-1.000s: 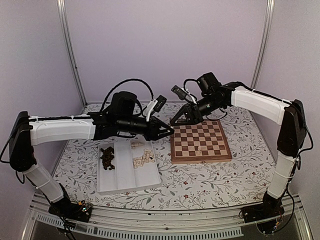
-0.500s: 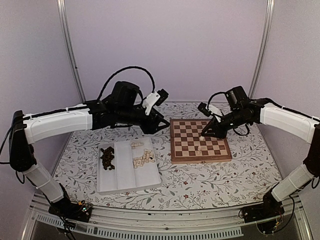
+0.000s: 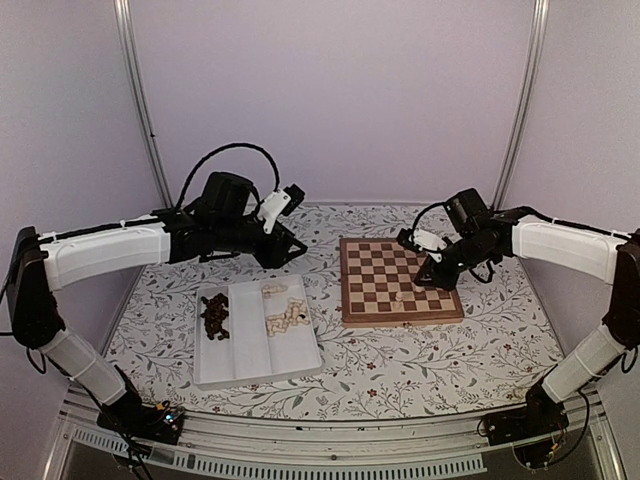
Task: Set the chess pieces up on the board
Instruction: Place the chess piece on the chessboard.
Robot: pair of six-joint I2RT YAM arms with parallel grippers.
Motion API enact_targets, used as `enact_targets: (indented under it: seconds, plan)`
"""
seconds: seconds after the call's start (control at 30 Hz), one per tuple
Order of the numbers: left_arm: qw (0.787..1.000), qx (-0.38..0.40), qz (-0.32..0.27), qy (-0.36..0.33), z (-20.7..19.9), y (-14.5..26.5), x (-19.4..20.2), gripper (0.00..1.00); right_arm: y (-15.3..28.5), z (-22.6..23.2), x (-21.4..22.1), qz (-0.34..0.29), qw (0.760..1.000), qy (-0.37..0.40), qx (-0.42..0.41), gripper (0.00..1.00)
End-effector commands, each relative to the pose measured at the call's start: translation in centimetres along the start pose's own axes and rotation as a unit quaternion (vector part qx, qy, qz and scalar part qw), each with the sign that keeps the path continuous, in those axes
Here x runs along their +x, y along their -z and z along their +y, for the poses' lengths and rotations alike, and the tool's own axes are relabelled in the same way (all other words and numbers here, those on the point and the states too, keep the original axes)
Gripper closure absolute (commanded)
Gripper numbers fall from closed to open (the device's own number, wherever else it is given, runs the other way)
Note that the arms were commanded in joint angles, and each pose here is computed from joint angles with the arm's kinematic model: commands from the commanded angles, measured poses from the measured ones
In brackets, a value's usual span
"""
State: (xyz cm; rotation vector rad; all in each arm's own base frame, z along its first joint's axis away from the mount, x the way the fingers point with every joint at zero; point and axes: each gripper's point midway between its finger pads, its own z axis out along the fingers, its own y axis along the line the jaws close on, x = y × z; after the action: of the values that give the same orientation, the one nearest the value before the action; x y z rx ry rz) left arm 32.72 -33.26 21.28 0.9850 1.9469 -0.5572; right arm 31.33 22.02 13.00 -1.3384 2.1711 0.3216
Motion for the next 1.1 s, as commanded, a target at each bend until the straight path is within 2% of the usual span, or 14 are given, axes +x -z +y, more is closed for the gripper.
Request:
enact_targets:
  seconds: [0.0,0.4,1.07]
  plan:
    - [0.999,-0.035,-0.027,-0.014,1.3,1.3,-1.5,0.51,-1.4,0.3,1.0,0.016,1.0,0.002,-0.011,1.0]
    - [0.999,-0.032,-0.018,-0.011,1.5,1.0,-1.2,0.51,-3.7,1.9,1.7,0.012,0.998,-0.013,-0.066,0.99]
    - [0.999,-0.037,-0.006,-0.018,1.7,0.8,-0.7,0.52,-6.0,1.0,2.4,0.025,0.998,-0.026,-0.057,0.95]
